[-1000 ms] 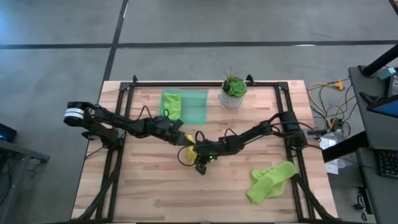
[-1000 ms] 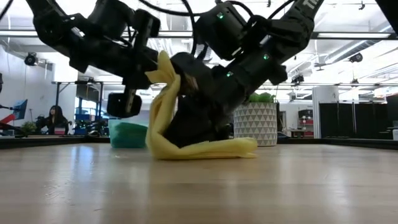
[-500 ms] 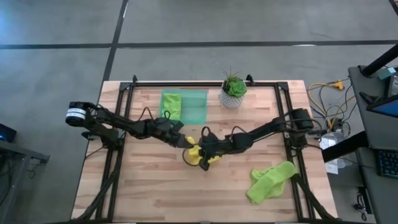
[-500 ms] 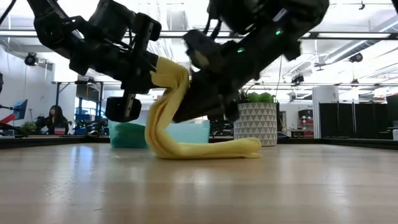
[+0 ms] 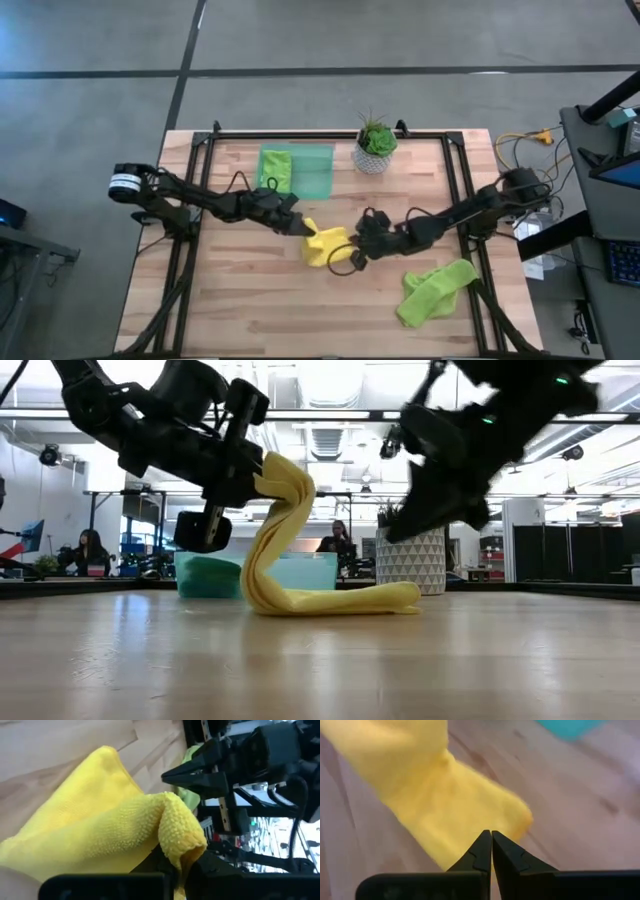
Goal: Fold microfiber towels
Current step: Fold the yellow microfiber towel
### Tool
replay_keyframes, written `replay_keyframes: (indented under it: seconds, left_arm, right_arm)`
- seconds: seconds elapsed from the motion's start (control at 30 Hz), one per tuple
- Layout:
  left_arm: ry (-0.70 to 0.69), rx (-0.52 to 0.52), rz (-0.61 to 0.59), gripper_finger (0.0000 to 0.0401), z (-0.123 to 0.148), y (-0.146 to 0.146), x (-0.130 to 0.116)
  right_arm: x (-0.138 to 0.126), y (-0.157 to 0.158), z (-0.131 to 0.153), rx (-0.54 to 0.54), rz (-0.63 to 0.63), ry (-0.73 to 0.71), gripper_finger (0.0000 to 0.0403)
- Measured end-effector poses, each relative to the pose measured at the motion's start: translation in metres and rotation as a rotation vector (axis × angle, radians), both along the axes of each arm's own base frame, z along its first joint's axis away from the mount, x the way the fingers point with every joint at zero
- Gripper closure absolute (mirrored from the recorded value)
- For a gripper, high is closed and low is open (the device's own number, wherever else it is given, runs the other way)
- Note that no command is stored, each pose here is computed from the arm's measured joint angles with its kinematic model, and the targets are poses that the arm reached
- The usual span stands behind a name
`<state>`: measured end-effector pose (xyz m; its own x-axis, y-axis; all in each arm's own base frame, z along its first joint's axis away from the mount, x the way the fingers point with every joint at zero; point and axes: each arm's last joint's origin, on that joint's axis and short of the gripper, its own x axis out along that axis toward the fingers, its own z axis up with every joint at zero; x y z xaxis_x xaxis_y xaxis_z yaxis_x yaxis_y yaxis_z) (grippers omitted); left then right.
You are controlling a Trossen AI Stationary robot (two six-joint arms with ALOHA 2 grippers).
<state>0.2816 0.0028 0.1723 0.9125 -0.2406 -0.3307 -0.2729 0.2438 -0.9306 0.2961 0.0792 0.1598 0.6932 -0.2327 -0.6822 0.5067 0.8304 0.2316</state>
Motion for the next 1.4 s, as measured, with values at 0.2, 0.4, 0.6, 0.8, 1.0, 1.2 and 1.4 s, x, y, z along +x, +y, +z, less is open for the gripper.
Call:
replay_keyframes:
  seconds: [0.2,0.4,0.6,0.8,1.0,1.2,1.4]
  left_arm:
    - [0.011,-0.008,-0.020,0.0401,-0.006,0.000,0.022]
    - [-0.002,-0.019,-0.051,0.0401,-0.006,0.000,0.040]
    - [-0.016,-0.016,-0.060,0.0401,-0.005,0.000,0.053]
    - [-0.011,-0.013,-0.076,0.0401,-0.010,0.000,0.058]
    - [-0.010,0.023,-0.106,0.0372,-0.014,-0.001,0.055]
    - [0.005,0.014,-0.131,0.0281,-0.018,-0.002,0.051]
    - [0.002,0.008,-0.145,0.0195,-0.017,-0.001,0.051]
  right_arm:
    - [-0.014,-0.003,-0.032,0.048,-0.063,0.022,0.0394]
    - [0.000,-0.003,-0.050,0.123,-0.027,-0.003,0.0394]
    - [0.019,0.003,-0.061,0.143,0.019,0.019,0.0394]
    - [0.023,0.005,-0.058,0.150,0.042,0.017,0.0394]
    - [0.021,0.005,-0.057,0.136,0.057,0.029,0.0394]
    - [0.021,0.005,-0.057,0.133,0.061,0.031,0.0394]
    - [0.021,0.004,-0.058,0.132,0.062,0.033,0.0394]
